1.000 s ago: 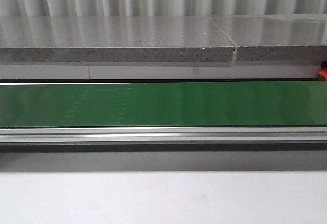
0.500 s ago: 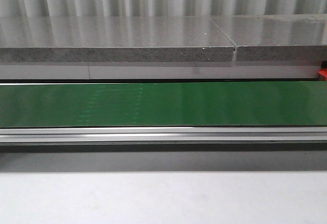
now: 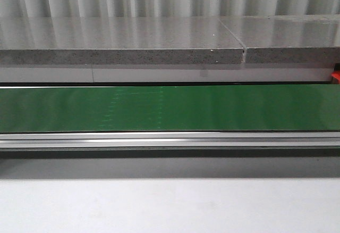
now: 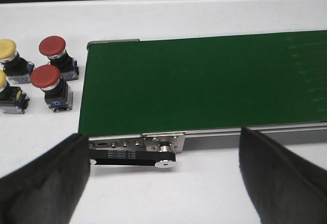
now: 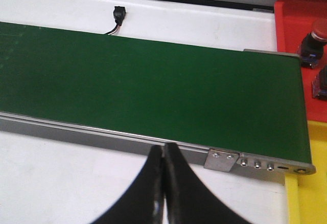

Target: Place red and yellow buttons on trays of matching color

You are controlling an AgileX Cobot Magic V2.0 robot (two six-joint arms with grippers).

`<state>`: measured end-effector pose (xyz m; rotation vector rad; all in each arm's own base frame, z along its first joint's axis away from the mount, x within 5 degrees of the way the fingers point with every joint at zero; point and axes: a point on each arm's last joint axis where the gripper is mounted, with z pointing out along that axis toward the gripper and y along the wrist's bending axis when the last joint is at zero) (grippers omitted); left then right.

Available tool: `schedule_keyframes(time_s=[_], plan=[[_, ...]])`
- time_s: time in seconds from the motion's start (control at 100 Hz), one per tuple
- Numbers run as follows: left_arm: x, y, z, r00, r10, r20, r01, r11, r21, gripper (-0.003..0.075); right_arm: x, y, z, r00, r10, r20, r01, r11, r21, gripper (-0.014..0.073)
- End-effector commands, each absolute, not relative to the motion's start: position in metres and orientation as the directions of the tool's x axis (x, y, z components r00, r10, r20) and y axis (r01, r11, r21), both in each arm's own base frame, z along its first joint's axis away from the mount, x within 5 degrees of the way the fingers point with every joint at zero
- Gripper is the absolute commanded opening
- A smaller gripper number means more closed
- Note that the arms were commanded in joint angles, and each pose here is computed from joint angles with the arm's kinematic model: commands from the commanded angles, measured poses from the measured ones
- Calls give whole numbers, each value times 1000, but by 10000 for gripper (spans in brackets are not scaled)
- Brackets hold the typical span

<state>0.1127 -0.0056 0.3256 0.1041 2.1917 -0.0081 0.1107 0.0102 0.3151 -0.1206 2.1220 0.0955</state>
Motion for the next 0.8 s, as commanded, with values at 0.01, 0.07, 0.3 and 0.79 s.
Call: schedule_keyframes(time_s=[0.01,0.07,0.3,0.79], plan=[[126,-4,341,-538,24,-842,31,999,8,646,113,9,327,-457,-37,-889,-112,994,16,-69],[134,-1,344,-555,9,-832,-10,1000,17,654,113,9,327,-457,-37,-889,-112,994,16,-69],[174,11,357,-577,-109,-809,-185,983,-1,654,113,9,327,-457,-37,-889,-112,994,16,-69],[272,93,329,-655,-437,-616,-491,866,-93,650,113,9,327,-457,-37,-889,-112,994,16,-69]])
